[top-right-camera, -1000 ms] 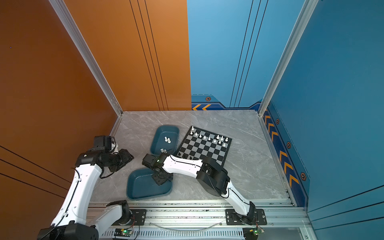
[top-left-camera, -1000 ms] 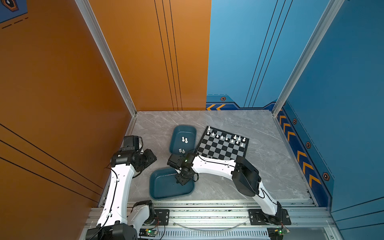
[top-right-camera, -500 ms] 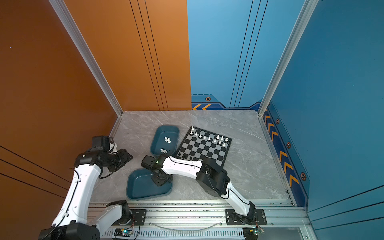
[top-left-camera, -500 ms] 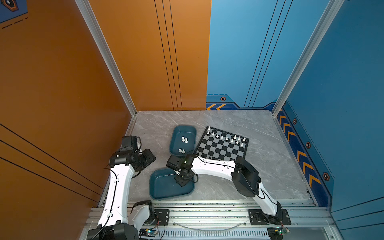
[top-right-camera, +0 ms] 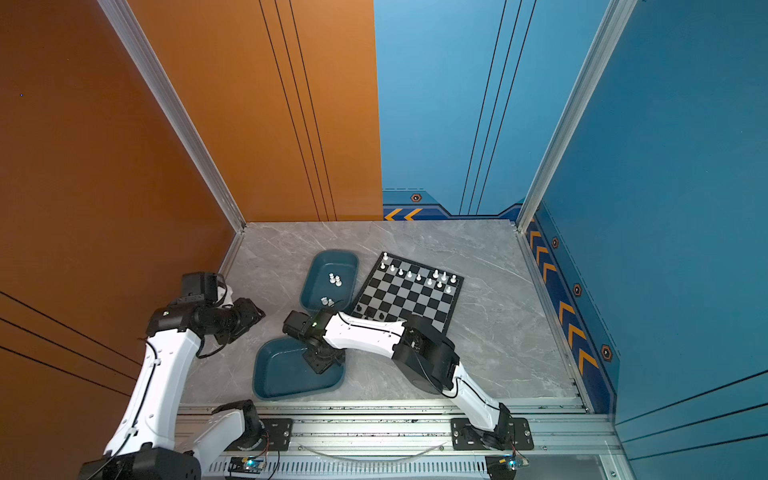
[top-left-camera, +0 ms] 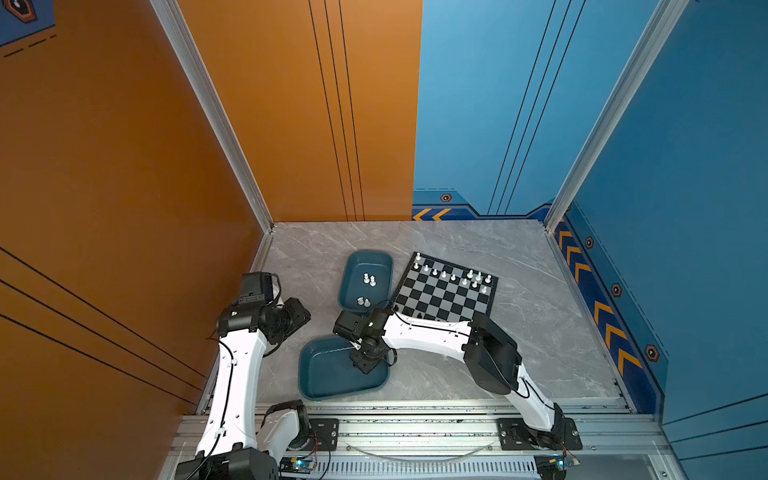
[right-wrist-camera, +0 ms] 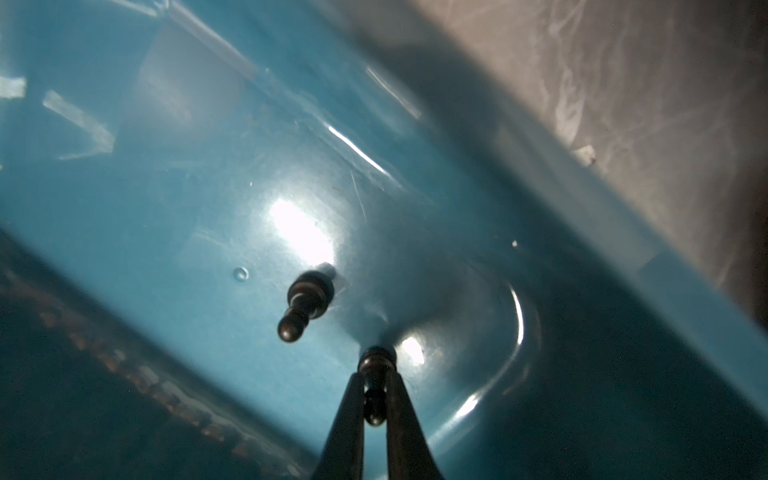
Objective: Set up the chess pieces on the board
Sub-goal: 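Lift the black pawn and carry it with the right gripper to the board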
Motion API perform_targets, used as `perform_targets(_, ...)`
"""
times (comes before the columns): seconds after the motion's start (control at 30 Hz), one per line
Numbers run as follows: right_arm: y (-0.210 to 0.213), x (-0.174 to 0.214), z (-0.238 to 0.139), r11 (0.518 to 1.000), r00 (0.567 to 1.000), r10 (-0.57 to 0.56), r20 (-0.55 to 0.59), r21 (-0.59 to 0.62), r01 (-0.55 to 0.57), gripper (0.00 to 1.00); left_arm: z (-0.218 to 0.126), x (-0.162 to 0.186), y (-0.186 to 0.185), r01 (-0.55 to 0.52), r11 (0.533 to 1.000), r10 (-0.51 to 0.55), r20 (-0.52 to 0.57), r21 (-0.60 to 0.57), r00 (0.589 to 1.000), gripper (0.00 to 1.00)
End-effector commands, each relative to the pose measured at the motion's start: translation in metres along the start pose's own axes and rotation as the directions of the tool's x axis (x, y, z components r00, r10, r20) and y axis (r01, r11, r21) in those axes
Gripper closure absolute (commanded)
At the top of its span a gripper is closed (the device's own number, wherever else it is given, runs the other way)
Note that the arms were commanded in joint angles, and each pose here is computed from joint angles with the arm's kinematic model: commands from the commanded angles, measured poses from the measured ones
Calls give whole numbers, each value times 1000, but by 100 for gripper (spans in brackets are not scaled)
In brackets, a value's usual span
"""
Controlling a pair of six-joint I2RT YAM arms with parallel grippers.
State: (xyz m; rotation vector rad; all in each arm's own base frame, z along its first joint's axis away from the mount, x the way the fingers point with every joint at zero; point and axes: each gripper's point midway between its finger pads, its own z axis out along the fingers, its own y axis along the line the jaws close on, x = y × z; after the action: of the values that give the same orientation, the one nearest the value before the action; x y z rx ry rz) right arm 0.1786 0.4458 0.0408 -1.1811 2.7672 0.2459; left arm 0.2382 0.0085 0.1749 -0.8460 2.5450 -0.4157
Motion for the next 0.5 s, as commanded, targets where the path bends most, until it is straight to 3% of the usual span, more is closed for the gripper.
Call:
perform_targets(0.0,-6,8,1,999,1000,5,-31,47,-3,92,-5,-2,-4,-18,999,17,14,28,1000,43)
perform_targets(0.47,-24,-18,-35,998,999,24,47,62,-27,96,-4,-8,-5,1,999,-2,33,43,999,43)
